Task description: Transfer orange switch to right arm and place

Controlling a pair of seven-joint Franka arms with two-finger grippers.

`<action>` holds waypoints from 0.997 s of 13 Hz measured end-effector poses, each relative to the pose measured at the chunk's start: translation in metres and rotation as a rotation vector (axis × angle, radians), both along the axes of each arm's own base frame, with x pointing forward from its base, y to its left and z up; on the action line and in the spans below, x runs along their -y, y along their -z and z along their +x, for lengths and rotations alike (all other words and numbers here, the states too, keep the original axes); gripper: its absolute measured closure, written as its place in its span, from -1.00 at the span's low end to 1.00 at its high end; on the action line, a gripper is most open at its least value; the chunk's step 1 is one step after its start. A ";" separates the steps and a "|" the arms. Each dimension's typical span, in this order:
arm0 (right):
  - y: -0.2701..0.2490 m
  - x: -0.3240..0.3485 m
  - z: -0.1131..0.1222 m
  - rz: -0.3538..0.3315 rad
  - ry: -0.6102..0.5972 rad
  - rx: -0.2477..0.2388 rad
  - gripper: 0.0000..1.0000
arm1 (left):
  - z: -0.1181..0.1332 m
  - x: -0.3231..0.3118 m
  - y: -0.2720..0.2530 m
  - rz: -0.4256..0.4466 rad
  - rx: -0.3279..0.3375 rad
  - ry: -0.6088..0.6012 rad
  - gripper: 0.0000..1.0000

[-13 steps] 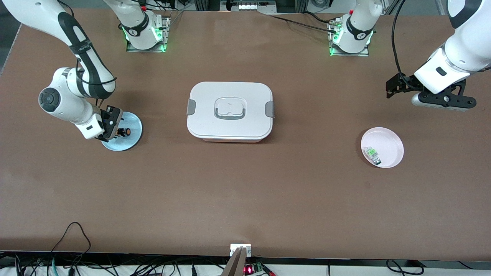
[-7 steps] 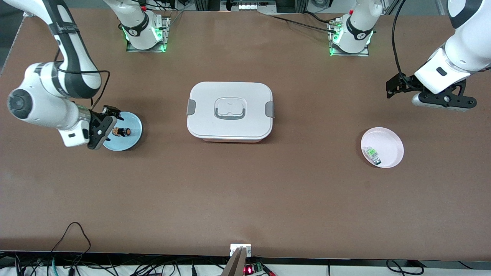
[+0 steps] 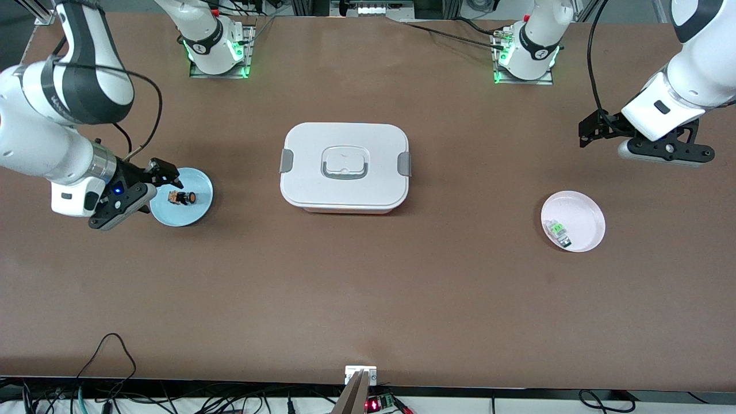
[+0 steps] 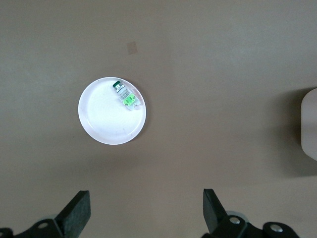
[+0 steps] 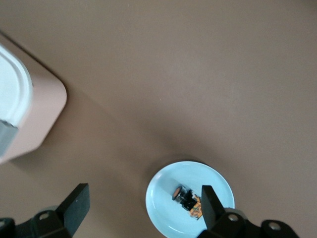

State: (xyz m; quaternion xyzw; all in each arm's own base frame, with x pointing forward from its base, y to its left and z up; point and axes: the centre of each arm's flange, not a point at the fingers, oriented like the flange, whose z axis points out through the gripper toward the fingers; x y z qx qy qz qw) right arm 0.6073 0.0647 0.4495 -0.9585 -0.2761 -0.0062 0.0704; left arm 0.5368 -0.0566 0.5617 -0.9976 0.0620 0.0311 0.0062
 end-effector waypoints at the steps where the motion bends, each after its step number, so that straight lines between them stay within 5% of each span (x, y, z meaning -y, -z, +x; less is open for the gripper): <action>1: -0.013 -0.008 -0.003 -0.006 0.061 -0.012 -1.00 | 0.000 0.000 0.000 0.000 0.000 0.000 -1.00; 4: -0.054 -0.025 -0.009 -0.028 0.274 -0.080 -1.00 | 0.000 0.000 0.000 0.000 0.000 0.000 -1.00; 6: -0.075 -0.030 -0.015 -0.099 0.381 -0.105 -1.00 | 0.000 0.000 0.000 0.000 0.000 0.000 -1.00; 9: -0.101 -0.012 -0.025 -0.190 0.468 -0.089 -1.00 | 0.000 0.000 0.000 0.000 0.000 0.000 -1.00; 13: -0.125 0.075 -0.031 -0.199 0.586 -0.059 -1.00 | 0.000 0.000 0.000 0.000 0.000 0.000 -1.00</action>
